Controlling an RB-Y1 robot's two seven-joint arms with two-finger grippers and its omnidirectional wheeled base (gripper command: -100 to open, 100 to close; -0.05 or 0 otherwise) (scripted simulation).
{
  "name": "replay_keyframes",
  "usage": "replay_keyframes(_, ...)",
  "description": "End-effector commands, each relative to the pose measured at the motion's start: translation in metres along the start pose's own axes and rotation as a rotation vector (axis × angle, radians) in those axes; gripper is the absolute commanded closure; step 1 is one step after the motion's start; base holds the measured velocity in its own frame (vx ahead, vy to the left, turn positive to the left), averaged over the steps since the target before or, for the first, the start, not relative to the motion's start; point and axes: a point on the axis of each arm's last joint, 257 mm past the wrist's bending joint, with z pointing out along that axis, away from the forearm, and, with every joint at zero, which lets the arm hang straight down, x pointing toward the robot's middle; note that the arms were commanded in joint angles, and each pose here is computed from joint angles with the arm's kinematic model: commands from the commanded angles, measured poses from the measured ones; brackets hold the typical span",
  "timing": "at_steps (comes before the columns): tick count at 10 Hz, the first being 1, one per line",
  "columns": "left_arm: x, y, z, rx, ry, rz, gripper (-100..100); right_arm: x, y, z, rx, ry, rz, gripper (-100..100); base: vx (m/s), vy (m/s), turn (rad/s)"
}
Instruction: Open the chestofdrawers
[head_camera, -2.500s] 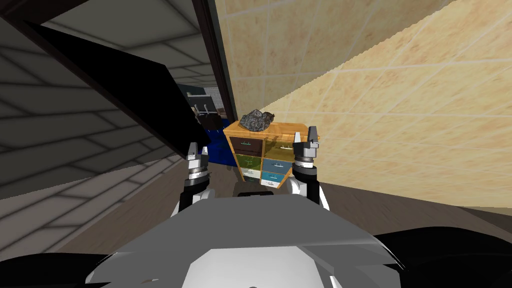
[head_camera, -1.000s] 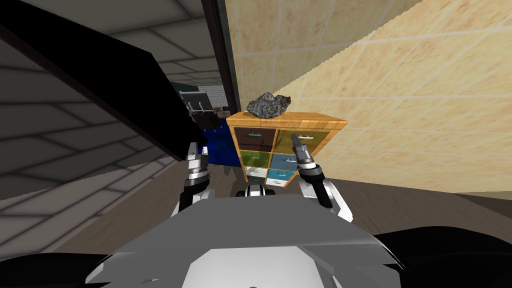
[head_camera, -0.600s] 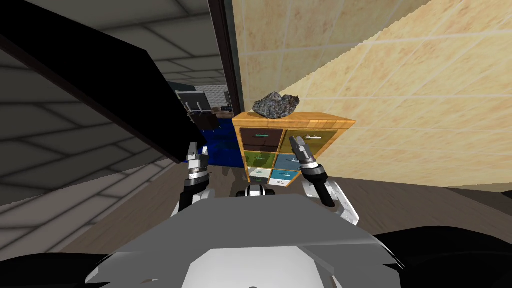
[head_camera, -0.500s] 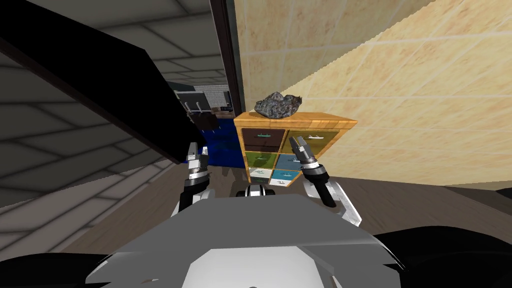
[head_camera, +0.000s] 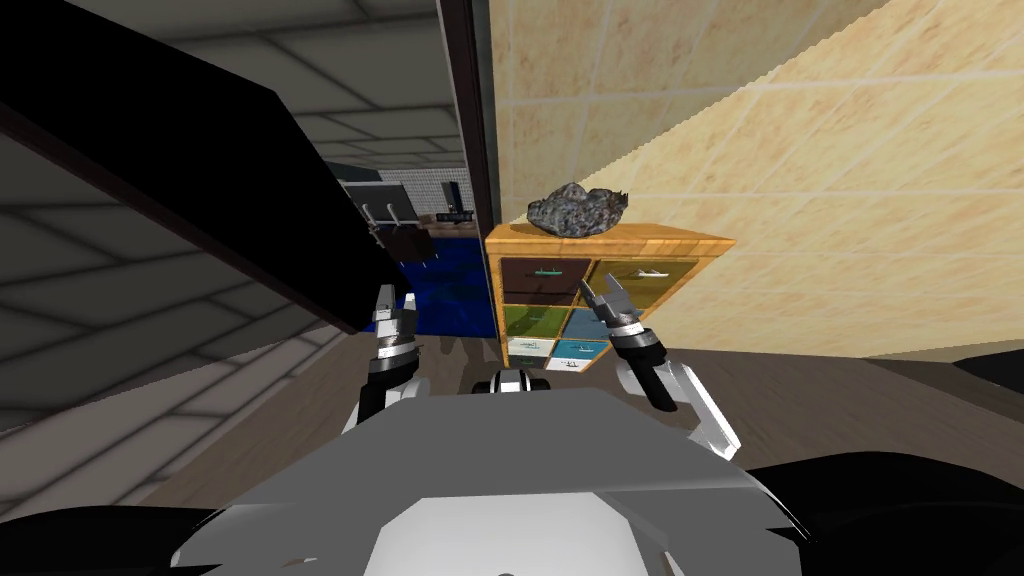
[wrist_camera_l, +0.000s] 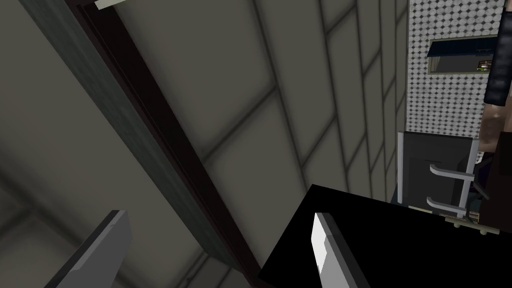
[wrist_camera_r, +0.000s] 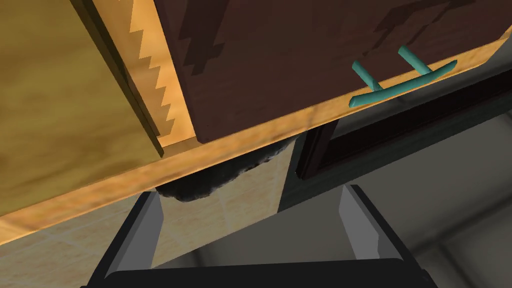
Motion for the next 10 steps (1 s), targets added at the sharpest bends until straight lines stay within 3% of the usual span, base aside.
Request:
replay_keyframes(1,0.000,0.000,0.000,0.000,0.000,0.000,0,0.010,-0.021,-0.007,0.013,0.063,-0.196,-100,0.021,0.167,-0.072)
replay_keyframes(6,0.000,0.000,0.000,0.000,0.000,0.000,0,0.024,-0.064,-0.016,0.004,0.188,-0.586,-100,0.031,0.168,-0.076)
replay_keyframes(10,0.000,0.000,0.000,0.000,0.000,0.000,0,0.026,-0.098,-0.021,-0.020,0.272,-0.881,-100,0.016,0.170,-0.069)
